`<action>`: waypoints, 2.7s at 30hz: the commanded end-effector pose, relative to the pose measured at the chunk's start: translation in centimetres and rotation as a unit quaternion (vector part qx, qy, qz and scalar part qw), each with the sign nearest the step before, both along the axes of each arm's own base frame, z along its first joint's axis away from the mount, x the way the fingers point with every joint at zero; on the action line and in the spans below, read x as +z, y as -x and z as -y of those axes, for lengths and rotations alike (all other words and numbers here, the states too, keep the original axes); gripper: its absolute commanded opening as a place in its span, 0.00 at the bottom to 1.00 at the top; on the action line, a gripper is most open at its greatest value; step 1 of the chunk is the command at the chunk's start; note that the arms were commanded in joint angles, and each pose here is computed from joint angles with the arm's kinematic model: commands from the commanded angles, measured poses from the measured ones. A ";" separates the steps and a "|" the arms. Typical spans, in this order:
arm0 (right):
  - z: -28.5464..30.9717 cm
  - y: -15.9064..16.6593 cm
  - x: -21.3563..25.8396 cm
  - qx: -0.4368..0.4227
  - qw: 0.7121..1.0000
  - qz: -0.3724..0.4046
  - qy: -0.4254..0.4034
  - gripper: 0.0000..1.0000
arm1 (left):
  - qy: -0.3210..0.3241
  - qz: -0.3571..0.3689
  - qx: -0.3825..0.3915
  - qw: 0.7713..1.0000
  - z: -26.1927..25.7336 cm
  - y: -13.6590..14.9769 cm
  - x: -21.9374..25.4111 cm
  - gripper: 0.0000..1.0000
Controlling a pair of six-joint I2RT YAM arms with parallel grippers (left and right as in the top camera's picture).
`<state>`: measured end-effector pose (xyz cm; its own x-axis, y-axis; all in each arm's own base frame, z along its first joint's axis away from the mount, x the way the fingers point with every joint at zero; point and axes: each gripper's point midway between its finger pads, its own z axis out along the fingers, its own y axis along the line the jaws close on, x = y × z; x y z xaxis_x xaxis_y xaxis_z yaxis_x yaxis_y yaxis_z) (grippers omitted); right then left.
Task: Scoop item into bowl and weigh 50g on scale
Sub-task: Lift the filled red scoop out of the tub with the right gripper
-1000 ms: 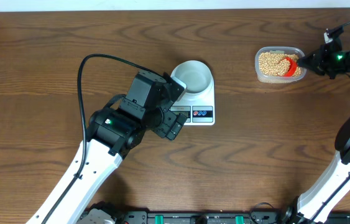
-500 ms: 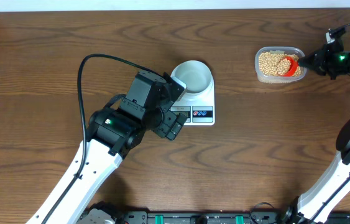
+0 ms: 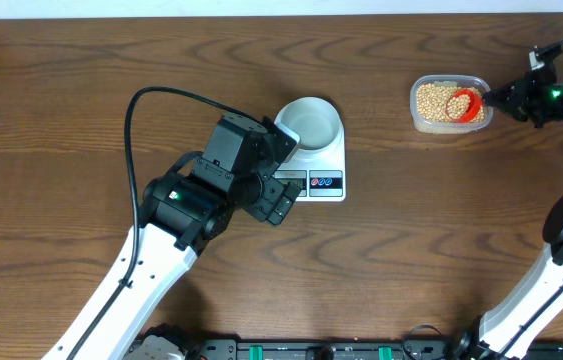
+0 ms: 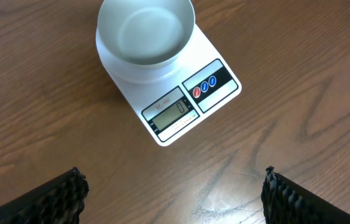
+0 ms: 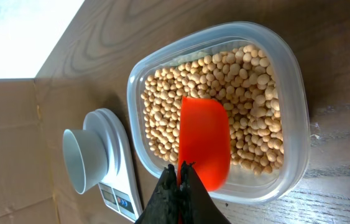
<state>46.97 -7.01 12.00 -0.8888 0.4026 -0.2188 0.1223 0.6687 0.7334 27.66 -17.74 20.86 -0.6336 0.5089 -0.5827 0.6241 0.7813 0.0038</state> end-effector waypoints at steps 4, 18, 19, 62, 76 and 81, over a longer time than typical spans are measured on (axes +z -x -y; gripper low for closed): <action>0.1 0.1 -0.5 0.006 1.000 0.006 -0.025 0.01 | 0.001 0.001 -0.010 1.000 0.2 -0.1 0.1 0.92; -1.0 -0.1 0.9 0.021 0.997 0.034 -0.068 0.01 | 0.001 0.001 -0.010 1.000 0.2 -0.1 0.1 0.92; -1.0 -0.1 1.0 0.022 0.997 0.036 -0.072 0.01 | 0.001 0.001 -0.010 1.000 0.2 -0.1 0.1 0.92; -15.9 0.0 6.7 0.190 0.949 0.107 -0.227 0.01 | 0.001 0.001 -0.010 1.000 0.2 -0.1 0.1 0.92; -23.4 0.1 5.3 0.274 0.938 0.139 -0.161 0.01 | 0.001 0.001 -0.010 1.000 0.2 -0.1 0.1 0.92; -25.5 0.1 4.4 0.294 0.937 0.145 -0.125 0.01 | 0.001 0.001 -0.010 1.000 0.2 -0.1 0.1 0.92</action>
